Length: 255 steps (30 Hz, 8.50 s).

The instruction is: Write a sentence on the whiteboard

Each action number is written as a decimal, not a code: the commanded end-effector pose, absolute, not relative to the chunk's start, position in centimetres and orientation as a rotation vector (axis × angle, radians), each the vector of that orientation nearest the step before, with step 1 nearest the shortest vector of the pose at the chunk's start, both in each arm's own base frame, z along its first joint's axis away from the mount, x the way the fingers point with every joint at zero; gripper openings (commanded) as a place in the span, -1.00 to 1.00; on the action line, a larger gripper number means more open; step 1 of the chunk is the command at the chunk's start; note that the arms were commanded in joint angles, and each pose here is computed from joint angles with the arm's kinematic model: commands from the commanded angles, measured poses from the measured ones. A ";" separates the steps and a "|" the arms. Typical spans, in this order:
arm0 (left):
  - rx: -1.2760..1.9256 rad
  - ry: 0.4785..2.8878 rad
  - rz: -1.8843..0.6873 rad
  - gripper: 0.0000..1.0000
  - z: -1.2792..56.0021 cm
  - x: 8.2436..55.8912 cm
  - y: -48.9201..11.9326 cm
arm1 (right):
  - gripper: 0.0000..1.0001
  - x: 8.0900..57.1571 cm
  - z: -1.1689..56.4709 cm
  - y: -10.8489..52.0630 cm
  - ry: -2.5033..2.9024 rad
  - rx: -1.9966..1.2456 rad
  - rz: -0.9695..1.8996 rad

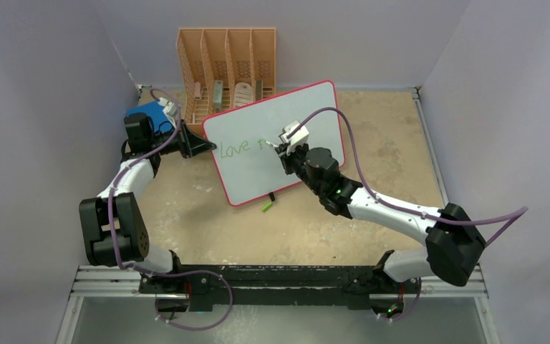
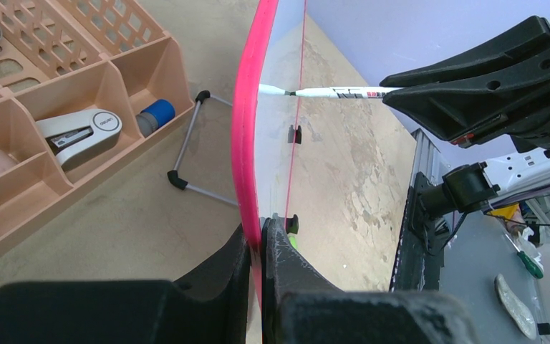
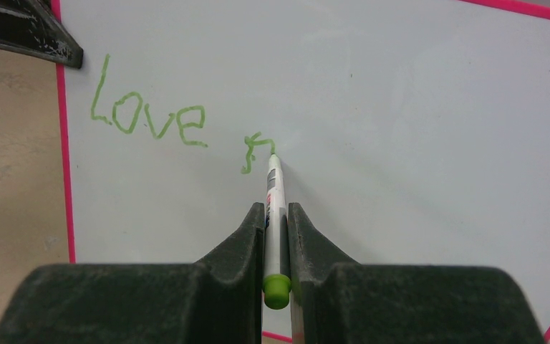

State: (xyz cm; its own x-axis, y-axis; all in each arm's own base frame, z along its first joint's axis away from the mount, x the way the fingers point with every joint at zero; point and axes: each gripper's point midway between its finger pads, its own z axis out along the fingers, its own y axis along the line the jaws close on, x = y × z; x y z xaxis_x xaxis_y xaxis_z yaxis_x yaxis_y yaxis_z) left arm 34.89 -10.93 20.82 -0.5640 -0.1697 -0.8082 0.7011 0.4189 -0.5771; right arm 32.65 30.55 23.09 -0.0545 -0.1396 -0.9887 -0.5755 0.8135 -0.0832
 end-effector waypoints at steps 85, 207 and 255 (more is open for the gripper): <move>0.551 1.737 -1.196 -1.00 22.6 35.2 -11.2 | -1.00 33.0 28.0 30.5 1.492 -0.481 0.448; 0.552 1.733 -1.178 -1.00 22.8 35.2 -11.1 | -1.00 33.3 26.5 27.6 1.555 -0.372 0.423; 0.554 1.734 -1.180 -1.00 22.8 35.1 -11.2 | -1.00 34.4 25.9 28.0 1.546 -0.401 0.427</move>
State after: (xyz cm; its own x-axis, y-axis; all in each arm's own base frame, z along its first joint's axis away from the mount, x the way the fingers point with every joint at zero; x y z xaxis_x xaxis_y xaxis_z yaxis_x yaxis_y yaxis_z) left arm 34.84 -10.92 20.89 -0.5641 -0.1703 -0.8080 0.6965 0.4275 -0.5763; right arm 34.09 27.35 23.42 -0.0811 -0.0285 -0.9963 -0.4797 0.8773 0.0140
